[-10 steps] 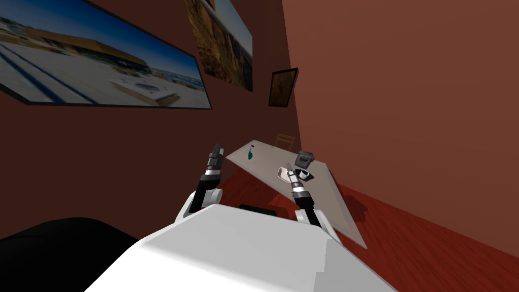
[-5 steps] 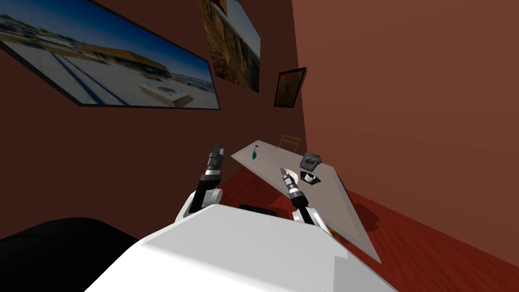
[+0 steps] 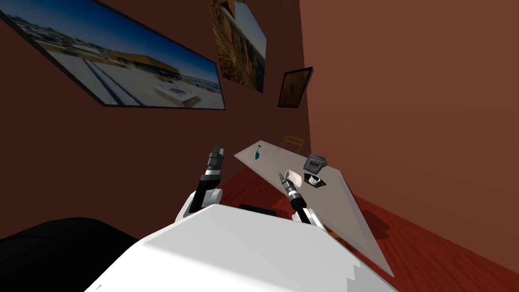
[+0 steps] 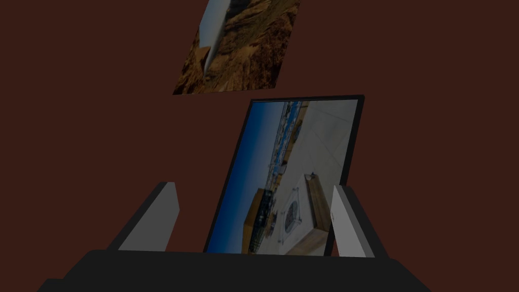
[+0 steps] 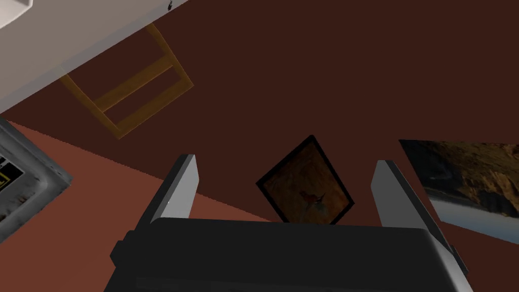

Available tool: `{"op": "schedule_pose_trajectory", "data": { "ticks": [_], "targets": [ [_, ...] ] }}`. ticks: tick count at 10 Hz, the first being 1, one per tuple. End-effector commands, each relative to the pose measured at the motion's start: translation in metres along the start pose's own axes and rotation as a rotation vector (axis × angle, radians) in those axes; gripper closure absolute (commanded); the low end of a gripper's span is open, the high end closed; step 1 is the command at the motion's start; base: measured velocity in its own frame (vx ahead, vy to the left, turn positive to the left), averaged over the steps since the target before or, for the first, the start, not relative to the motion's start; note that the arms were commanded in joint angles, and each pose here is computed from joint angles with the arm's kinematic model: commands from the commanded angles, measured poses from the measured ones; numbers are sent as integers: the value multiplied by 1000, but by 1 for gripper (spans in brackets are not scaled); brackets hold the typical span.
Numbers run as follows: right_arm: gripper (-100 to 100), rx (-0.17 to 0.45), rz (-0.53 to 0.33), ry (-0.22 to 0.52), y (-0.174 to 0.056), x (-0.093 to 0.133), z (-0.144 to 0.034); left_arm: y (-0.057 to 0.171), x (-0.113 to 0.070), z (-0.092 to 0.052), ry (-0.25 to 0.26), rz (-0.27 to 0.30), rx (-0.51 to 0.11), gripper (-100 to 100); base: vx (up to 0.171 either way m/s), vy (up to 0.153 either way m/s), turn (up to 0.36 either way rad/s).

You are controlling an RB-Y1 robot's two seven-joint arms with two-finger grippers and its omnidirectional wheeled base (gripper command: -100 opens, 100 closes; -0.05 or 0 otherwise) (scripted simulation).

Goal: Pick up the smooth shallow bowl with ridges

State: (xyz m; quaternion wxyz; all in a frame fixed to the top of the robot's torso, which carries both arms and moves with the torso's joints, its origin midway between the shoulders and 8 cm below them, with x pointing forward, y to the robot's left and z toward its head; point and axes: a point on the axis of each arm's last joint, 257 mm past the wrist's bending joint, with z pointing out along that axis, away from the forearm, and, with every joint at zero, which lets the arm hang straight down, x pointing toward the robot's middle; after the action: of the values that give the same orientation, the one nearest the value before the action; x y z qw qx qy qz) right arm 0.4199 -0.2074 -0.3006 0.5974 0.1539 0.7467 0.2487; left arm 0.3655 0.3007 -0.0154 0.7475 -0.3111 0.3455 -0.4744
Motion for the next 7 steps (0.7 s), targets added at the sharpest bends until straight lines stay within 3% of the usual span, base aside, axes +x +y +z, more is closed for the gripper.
{"op": "schedule_pose_trajectory", "data": {
  "ticks": [1, 4, 5, 6, 7],
  "targets": [
    [-100, 41, -79, 48, -18, 19, 1, 0, 0, 0, 0, 0, 0, 0, 10, 24, 112],
    [-100, 91, -151, 106, -43, 41, -1, 0, 0, 0, 0, 0, 0, 0, 10, 19, 92],
    [-100, 120, -227, 143, -58, 52, -2, 0, 0, 0, 0, 0, 0, 0, 11, 19, 102],
    [-100, 130, -227, 155, -64, 57, -4, 0, 0, 0, 0, 0, 0, 0, 13, 11, 63],
    [-100, 159, -306, 193, -80, 67, -6, 0, 0, 0, 0, 0, 0, 0, 15, 14, 136]
  ]
}}
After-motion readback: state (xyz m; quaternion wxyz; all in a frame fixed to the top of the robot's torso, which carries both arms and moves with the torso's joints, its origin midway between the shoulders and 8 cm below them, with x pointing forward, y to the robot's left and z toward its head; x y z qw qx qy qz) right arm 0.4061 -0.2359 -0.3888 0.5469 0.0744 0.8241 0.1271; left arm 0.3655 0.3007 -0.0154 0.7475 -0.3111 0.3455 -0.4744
